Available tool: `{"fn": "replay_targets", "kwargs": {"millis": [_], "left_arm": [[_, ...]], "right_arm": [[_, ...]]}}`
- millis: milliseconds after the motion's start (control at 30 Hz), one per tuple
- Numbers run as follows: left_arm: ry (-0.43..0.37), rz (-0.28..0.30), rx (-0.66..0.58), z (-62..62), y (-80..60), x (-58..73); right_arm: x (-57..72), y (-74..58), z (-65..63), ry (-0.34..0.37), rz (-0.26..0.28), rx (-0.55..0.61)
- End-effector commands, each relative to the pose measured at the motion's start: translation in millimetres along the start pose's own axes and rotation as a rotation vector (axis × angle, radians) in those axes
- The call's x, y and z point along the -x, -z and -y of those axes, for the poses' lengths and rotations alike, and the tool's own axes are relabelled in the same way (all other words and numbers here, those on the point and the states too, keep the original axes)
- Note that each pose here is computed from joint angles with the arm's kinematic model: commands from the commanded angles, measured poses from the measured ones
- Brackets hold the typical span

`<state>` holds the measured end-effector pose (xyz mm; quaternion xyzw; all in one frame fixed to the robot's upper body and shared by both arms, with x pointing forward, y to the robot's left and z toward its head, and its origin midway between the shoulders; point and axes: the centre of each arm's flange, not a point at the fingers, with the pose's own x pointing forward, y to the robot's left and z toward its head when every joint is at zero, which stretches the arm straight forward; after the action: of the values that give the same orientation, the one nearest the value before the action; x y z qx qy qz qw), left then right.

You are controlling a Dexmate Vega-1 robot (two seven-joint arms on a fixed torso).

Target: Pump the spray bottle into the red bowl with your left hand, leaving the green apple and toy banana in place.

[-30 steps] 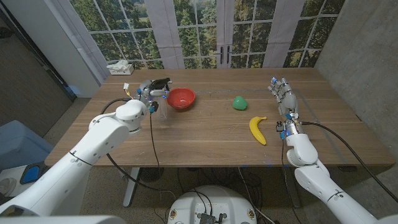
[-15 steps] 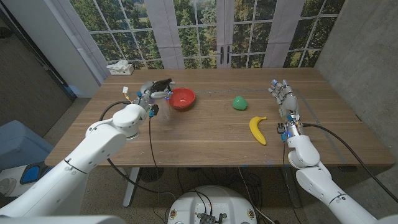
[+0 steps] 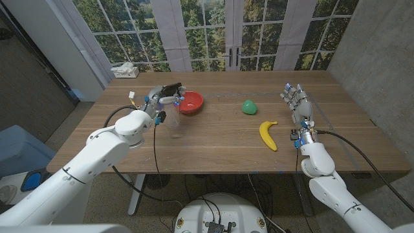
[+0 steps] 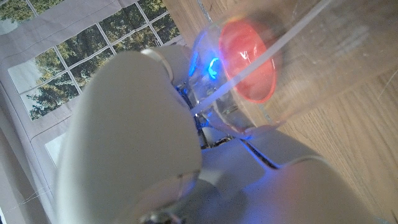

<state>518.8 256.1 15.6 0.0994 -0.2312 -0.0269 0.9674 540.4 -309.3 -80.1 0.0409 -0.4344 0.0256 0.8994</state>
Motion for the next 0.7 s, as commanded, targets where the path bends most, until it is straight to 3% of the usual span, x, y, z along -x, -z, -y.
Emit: {"fn": "replay_targets", "kwargs": {"millis": [33, 300, 533, 700], "left_arm": [[0.054, 0.04, -0.055, 7.2, 6.1, 8.0], [0.121, 0.072, -0.111, 12.8, 9.8, 9.3], [0.206, 0.061, -0.116, 14.2, 24.2, 5.5], [0.227, 0.057, -0.172, 15.7, 24.8, 3.9]], "right_arm": [[2.5, 2.1, 2.5, -0.005, -0.003, -0.021], [5.5, 1.3, 2.8, -0.008, -0.004, -0.014], [11.2, 2.4, 3.8, 0.003, -0.008, -0.014], [13.7, 1.1, 4.6, 0.006, -0.004, -0.01]]}}
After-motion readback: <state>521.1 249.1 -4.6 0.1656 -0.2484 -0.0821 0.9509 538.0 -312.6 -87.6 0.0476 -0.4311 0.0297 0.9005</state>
